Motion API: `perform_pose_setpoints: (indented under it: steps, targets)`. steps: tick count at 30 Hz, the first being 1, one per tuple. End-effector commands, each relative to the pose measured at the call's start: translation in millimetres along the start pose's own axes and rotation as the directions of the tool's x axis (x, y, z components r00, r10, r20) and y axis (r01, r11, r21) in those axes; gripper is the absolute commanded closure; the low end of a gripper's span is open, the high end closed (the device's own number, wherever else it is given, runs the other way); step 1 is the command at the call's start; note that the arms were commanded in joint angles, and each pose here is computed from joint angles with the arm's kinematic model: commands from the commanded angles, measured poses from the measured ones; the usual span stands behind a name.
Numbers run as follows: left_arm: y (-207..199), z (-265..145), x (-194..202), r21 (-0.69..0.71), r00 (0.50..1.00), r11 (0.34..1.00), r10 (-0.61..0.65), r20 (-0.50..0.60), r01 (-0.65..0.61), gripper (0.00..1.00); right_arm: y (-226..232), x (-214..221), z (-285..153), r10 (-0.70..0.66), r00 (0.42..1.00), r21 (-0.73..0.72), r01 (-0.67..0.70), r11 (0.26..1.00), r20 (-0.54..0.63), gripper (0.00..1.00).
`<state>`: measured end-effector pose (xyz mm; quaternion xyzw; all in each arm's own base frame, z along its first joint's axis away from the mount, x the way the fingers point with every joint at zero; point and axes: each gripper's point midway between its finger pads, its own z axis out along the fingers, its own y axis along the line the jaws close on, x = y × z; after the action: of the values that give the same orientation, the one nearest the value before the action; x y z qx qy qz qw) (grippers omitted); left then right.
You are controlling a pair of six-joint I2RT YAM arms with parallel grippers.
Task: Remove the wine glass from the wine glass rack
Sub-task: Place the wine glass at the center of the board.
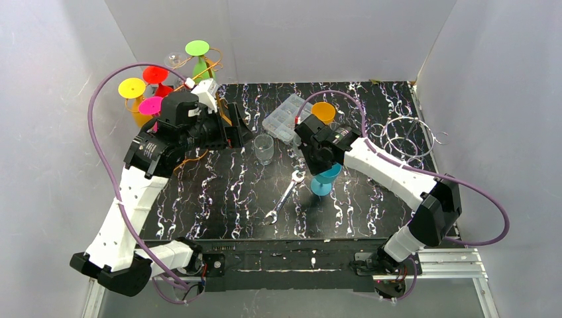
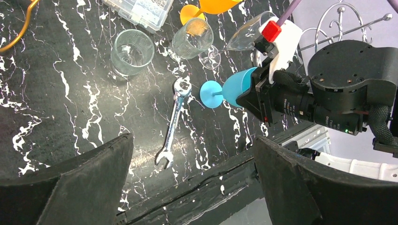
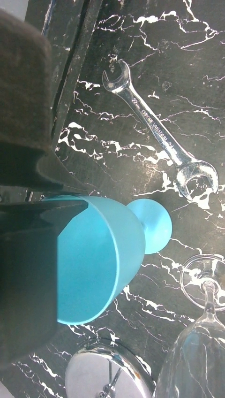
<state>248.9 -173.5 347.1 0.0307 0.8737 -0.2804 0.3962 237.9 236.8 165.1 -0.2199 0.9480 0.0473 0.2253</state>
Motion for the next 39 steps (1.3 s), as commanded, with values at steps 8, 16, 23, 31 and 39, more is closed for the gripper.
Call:
perform_pose_setpoints:
  steps: [8,16,23,31,39]
  targets:
    - [4,-14,-7,-0.043,1.0,0.999,0.021,0.014,-0.02,0.02,-3,-14,-17,0.004,0.999,0.001,-0.004,1.0,0.05,0.53]
    - [14,-35,-22,-0.139,0.997,0.99,0.046,0.066,-0.036,0.02,-11,-30,-55,0.023,0.991,0.008,-0.024,1.0,0.135,0.31]
    - [60,-77,-42,-0.425,0.984,0.905,0.103,0.147,-0.031,0.02,-8,-56,-92,0.064,0.965,-0.05,-0.053,0.997,0.254,0.02]
    - [112,-122,-57,-0.721,0.974,0.692,0.146,0.172,0.024,0.09,28,-88,-110,0.127,0.93,-0.254,-0.038,0.966,0.346,0.01]
    - [156,-138,-71,-0.717,0.939,0.633,-0.047,0.34,0.292,0.28,47,-90,-106,0.147,0.934,-0.342,-0.028,0.939,0.327,0.01]
